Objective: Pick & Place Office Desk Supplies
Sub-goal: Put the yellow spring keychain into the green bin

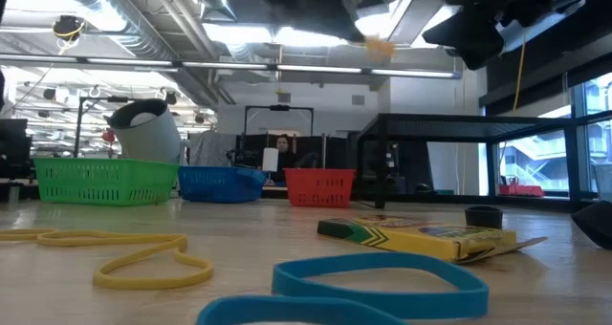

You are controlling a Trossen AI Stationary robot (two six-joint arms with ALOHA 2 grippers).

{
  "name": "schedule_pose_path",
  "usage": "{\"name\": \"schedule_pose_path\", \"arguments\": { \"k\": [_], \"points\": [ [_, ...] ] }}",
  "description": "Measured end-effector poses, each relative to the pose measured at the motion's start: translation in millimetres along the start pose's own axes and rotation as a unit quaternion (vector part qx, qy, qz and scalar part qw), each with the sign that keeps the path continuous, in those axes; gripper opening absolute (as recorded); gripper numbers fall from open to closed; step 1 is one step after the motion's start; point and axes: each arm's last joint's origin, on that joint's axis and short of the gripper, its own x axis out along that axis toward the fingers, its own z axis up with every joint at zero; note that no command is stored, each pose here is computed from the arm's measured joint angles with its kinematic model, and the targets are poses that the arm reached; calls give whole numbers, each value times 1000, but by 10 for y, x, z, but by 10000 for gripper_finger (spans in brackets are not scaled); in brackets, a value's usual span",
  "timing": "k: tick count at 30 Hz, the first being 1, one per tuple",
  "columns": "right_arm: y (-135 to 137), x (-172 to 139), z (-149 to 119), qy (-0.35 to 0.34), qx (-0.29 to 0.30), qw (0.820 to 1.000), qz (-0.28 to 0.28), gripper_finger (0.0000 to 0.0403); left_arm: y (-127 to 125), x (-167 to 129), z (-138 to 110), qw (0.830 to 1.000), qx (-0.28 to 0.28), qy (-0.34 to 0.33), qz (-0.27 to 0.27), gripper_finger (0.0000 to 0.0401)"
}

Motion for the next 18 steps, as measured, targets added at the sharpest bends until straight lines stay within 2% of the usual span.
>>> {"name": "schedule_pose_path", "arguments": {
  "k": [6,11,14,18],
  "points": [
    [-84,3,100,-65,-40,991,-112,241,276,-273,166,1000,-10,0,12,27],
    [-225,33,162,-77,-57,982,-163,241,534,-314,2,994,-49,92,46,27],
    [-333,54,188,-72,-76,977,-187,241,683,-326,-185,977,-94,173,79,27],
    [-468,79,223,-66,-91,972,-205,241,850,-375,-439,938,-149,289,119,27]
  ]
}}
